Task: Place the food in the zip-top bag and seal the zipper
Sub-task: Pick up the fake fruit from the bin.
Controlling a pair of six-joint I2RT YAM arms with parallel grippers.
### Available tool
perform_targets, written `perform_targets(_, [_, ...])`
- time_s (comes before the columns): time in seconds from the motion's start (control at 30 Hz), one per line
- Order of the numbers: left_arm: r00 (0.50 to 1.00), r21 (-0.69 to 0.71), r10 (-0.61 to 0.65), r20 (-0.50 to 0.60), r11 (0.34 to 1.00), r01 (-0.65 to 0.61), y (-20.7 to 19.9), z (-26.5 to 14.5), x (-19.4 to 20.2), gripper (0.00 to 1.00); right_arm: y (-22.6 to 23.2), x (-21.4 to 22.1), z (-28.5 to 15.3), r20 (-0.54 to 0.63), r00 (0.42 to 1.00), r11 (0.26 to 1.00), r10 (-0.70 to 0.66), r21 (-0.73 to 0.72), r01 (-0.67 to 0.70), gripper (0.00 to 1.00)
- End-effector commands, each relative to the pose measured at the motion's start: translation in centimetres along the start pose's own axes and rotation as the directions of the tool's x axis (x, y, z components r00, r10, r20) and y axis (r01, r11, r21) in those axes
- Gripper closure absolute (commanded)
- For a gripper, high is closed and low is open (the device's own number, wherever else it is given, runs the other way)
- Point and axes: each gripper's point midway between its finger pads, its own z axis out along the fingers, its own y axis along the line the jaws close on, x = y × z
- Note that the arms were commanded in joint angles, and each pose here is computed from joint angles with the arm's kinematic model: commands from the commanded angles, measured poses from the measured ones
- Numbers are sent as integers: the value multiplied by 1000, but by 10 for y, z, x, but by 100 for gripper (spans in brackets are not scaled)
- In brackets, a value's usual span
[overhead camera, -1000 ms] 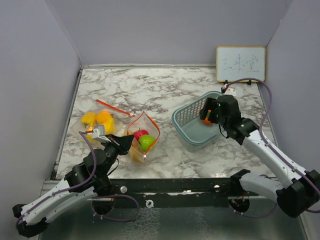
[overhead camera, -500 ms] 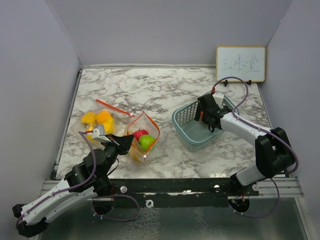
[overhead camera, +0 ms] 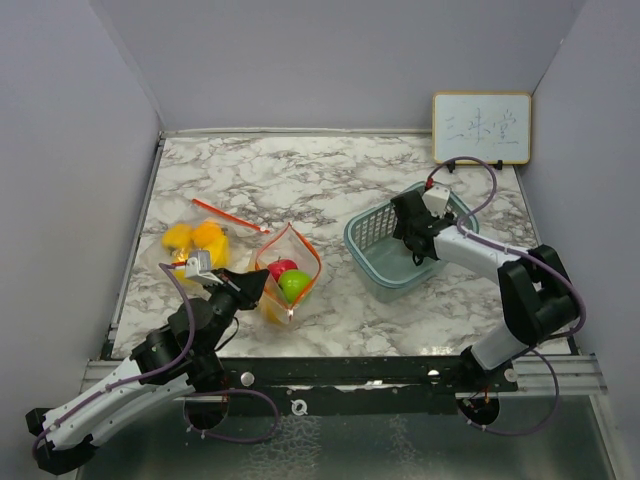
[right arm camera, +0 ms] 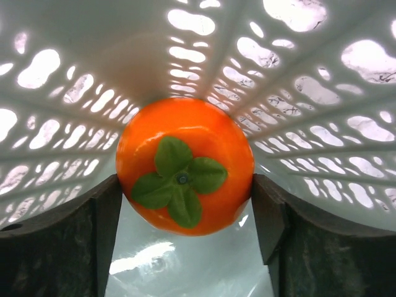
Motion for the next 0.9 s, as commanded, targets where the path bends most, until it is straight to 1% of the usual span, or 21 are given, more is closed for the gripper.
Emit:
perform_targets(0.0, [1000, 12, 5, 16, 1000, -5, -2, 0, -4, 100, -5, 12, 10, -1, 1000, 1000, 16, 22, -16, 33])
perform_targets(0.13, [1000, 7, 5, 19, 1000, -5, 0, -1, -5, 100, -4, 8, 4, 8, 1000, 1000, 17, -6, -17, 54])
perform_targets(0.23, [1000, 5, 1, 23, 1000, -2, 1, -2, -5, 100, 2, -2, -8, 20, 1000, 997, 20, -77, -19, 65])
perform_targets(0.33, [1000, 3, 2, 25, 1000, -2, 1, -2, -7, 100, 16, -25, -36, 53, 998, 974, 39, -223, -26, 69])
perform_targets(0.37, [1000, 2, 2, 25, 1000, -2, 1, -2, -7, 100, 24, -30, -48, 52, 998, 955, 40, -296, -23, 70])
perform_targets(0.47, [1000, -1, 4, 25, 1000, -4, 1, -2, -7, 100, 40, -55, -91, 89, 995, 880, 49, -475, -1, 71])
perform_targets(0.53, [1000, -3, 5, 25, 1000, -5, 1, -2, -7, 100, 47, -71, -122, 120, 991, 816, 61, -577, 20, 72])
perform_targets(0.57, [1000, -3, 4, 25, 1000, -4, 1, -2, -7, 100, 51, -79, -140, 135, 989, 773, 64, -633, 37, 73])
perform_targets(0.63, [1000, -6, 2, 21, 1000, -2, 2, -1, -5, 100, 64, -91, -180, 164, 985, 651, 44, -753, 97, 73])
perform_targets(0.67, [1000, -5, 0, 19, 1000, 0, 2, -1, -4, 100, 75, -96, -210, 176, 984, 548, 25, -826, 134, 73])
perform_targets(0.73, [1000, -3, -2, 15, 1000, 2, 1, 0, -3, 100, 90, -96, -255, 196, 981, 396, -10, -900, 184, 73])
perform_targets(0.77, [1000, -2, -3, 13, 1000, 3, 1, 0, -2, 100, 100, -90, -281, 209, 977, 306, -31, -929, 208, 73])
perform_targets(0.87, [1000, 8, -9, 8, 1000, 9, -3, 1, -1, 100, 125, -69, -343, 245, 967, 76, -67, -965, 249, 72])
